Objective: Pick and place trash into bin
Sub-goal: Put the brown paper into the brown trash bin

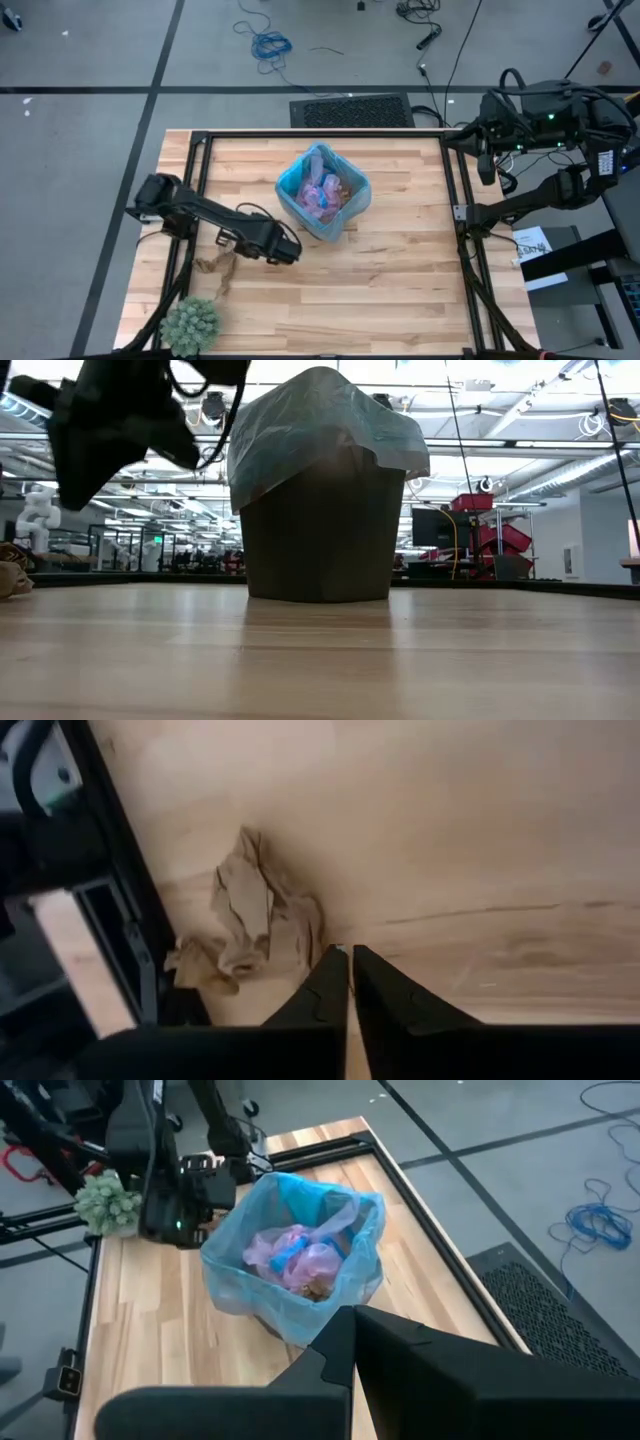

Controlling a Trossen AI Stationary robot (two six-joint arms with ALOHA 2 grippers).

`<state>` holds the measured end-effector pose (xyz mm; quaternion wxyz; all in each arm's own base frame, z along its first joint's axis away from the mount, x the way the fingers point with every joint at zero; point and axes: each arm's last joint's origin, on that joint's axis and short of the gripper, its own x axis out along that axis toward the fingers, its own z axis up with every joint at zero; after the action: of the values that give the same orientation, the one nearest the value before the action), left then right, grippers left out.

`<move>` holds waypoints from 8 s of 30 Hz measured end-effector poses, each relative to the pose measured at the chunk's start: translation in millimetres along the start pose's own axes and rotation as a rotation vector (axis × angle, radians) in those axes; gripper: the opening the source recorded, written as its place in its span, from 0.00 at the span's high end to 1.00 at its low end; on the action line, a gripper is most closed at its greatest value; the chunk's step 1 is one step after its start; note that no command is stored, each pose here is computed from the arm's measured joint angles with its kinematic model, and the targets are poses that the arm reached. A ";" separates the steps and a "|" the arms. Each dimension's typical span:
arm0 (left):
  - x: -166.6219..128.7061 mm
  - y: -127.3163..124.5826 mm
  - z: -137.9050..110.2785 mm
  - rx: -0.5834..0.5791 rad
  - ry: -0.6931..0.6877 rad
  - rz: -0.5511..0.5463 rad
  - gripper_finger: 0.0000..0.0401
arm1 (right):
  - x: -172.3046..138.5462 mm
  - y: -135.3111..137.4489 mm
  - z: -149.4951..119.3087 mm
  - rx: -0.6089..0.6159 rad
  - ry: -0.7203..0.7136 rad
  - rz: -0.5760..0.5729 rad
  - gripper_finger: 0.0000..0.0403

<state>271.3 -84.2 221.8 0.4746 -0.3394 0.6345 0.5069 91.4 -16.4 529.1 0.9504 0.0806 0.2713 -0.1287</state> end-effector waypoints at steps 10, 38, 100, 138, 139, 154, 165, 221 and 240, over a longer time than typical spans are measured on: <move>19.3 -8.2 -14.0 -0.087 0.008 0.171 0.72 | 1.4 1.6 -0.3 -0.014 0.017 0.051 1.00; 99.3 -7.3 -32.4 -0.166 0.003 0.055 0.73 | 1.2 2.2 -2.0 -0.016 0.036 0.076 1.00; -194.2 -12.5 137.7 0.403 -0.610 -0.536 1.00 | -11.9 0.2 -7.5 -0.051 0.000 0.074 1.00; -148.1 -64.5 138.6 0.558 -0.210 -0.506 0.49 | -12.2 0.0 -8.4 -0.081 0.007 0.073 0.84; -150.4 -61.3 138.5 0.555 -0.211 -0.514 0.48 | -12.2 0.0 -8.4 -0.082 0.007 0.073 0.83; -192.0 -13.1 139.9 0.453 -0.387 -0.651 0.48 | -12.2 0.0 -8.5 -0.101 0.006 0.074 0.75; -219.0 42.2 104.5 0.498 -0.285 -0.794 0.65 | -12.2 0.0 -8.9 -0.129 0.010 0.073 0.75; -172.0 162.0 -21.9 0.657 -0.503 -0.703 1.00 | 5.2 2.7 1.4 -0.120 0.023 0.071 0.75; 18.4 81.3 -16.3 0.700 0.163 -0.242 1.00 | 37.7 6.9 13.9 -0.113 0.089 0.066 0.75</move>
<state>187.1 -78.2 231.0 0.5663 -0.2681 0.7603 0.1711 131.2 -20.5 521.2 0.9441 0.0413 0.3175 -0.0782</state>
